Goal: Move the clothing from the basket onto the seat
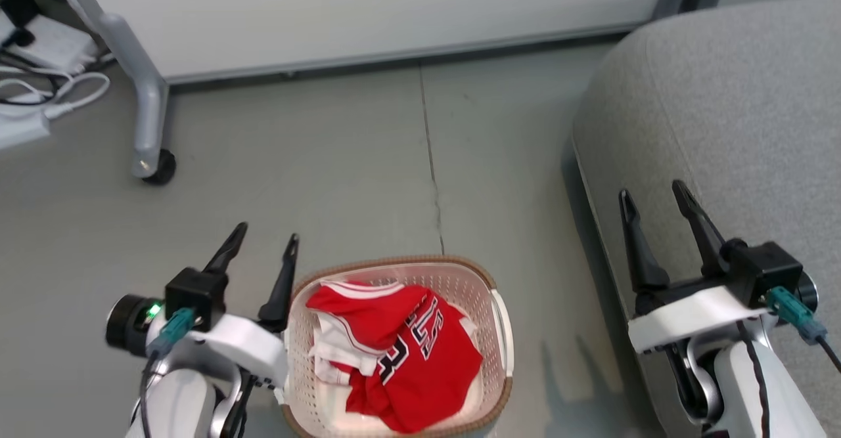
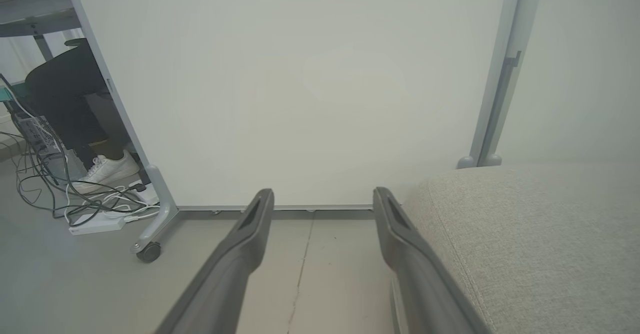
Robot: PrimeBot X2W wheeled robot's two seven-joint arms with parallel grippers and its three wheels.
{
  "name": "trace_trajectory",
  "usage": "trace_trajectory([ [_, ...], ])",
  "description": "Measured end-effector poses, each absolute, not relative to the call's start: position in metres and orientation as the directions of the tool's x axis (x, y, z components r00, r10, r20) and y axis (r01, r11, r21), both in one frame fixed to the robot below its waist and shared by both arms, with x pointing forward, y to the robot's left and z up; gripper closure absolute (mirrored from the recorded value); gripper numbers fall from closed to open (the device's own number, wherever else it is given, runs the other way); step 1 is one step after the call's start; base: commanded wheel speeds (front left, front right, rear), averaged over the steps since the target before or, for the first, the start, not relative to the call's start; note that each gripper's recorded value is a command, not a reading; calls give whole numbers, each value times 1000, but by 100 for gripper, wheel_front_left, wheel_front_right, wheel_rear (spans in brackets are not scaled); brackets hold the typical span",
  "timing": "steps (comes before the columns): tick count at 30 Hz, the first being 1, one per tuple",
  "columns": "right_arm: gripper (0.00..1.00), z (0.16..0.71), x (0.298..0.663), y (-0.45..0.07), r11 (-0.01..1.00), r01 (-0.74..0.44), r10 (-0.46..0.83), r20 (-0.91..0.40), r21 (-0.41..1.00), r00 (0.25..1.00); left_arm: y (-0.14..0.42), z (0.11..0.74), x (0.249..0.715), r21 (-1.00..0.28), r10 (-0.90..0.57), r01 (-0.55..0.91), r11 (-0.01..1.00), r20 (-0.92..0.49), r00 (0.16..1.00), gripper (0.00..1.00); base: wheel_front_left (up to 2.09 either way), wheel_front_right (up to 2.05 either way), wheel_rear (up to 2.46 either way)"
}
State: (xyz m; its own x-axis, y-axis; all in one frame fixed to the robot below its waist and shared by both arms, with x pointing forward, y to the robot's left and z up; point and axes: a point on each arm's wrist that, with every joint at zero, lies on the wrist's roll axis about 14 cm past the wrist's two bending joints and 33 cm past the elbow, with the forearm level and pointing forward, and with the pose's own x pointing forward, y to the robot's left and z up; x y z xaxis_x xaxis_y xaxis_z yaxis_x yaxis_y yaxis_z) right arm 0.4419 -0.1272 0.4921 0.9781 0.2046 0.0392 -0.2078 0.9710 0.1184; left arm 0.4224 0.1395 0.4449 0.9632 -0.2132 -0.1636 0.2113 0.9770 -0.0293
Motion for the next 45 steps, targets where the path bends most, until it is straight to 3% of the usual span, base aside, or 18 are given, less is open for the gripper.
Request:
trace_trajectory([
  [12,0,457,484,-142,977,-175,175,14,123,984,54,342,454,-76,-478,488,869,-378,793,0,0,0,0],
  [18,0,426,491,-163,985,-116,122,-40,128,992,20,272,444,-91,-579,632,770,-516,631,0,0,0,0],
  [27,0,388,491,-182,990,-63,77,-109,129,991,23,164,421,-79,-561,765,639,-729,392,0,0,0,0],
  [39,0,358,479,-205,994,1,20,-194,107,981,36,88,419,-52,-458,803,594,-842,285,0,0,0,0],
  [41,0,356,478,-206,995,4,17,-199,103,980,37,84,418,-51,-451,804,592,-848,278,100,0,0,0],
  [45,0,356,477,-206,994,5,17,-199,109,980,38,84,420,-45,-449,802,595,-846,286,100,0,0,0],
])
